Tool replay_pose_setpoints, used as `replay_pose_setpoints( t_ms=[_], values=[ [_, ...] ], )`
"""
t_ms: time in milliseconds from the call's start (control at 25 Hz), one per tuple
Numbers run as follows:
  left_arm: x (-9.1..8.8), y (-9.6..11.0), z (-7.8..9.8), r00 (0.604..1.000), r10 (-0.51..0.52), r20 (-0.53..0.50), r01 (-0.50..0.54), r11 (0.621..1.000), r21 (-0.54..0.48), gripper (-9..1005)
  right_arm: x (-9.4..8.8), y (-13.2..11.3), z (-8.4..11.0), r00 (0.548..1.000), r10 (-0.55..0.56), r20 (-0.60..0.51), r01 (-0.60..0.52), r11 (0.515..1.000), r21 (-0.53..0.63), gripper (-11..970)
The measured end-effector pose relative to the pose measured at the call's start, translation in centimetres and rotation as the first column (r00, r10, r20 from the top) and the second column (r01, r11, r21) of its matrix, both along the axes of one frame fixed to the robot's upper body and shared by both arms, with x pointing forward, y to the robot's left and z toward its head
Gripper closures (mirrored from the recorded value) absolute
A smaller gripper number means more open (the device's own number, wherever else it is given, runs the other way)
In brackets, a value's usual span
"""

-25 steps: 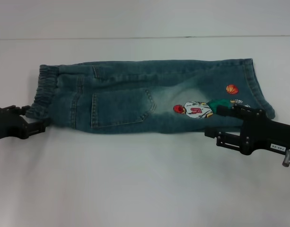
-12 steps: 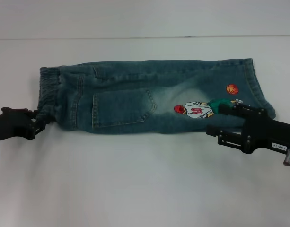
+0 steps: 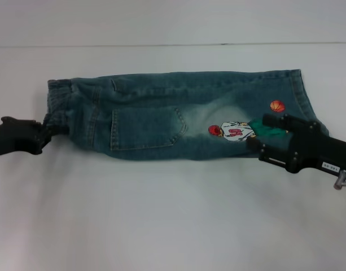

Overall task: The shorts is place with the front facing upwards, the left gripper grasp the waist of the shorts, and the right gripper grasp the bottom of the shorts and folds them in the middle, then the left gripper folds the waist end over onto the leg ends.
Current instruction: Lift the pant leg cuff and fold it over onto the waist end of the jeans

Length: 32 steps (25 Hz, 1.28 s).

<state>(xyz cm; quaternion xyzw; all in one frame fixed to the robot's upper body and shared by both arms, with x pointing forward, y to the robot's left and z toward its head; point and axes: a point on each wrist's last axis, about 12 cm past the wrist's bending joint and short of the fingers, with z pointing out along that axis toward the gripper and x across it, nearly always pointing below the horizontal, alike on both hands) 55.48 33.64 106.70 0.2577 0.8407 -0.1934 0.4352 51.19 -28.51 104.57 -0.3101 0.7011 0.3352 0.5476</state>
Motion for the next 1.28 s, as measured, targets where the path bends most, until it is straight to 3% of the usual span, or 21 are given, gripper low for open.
replay_pose_setpoints(
  t_ms=[280,600,720,880,1280],
  values=[
    [0.4,-0.2,2.3,0.999,-0.034,0.012,0.034,0.999,-0.038,938,1.4,1.1,-0.6,0.995,-0.086,0.042,0.086,0.996,0.002,215],
    [1.1,-1.9,4.7,0.996,-0.086,0.026,0.087,0.995,-0.038,937,2.5,3.7,-2.0,0.961,-0.231,0.153,0.235,0.972,-0.006,228],
    [1.2,-2.4,5.1,0.995,-0.1,0.031,0.101,0.994,-0.04,937,2.9,4.7,-2.6,0.938,-0.303,0.168,0.311,0.95,-0.023,312],
    [1.7,-3.0,6.0,0.993,-0.116,0.032,0.117,0.992,-0.047,937,3.5,5.5,-3.1,0.935,-0.322,0.147,0.334,0.94,-0.066,423],
    [3.6,-5.9,10.7,0.982,-0.185,0.04,0.188,0.976,-0.106,936,4.3,8.6,-3.7,0.951,-0.289,0.111,0.304,0.941,-0.147,831]
  ],
)
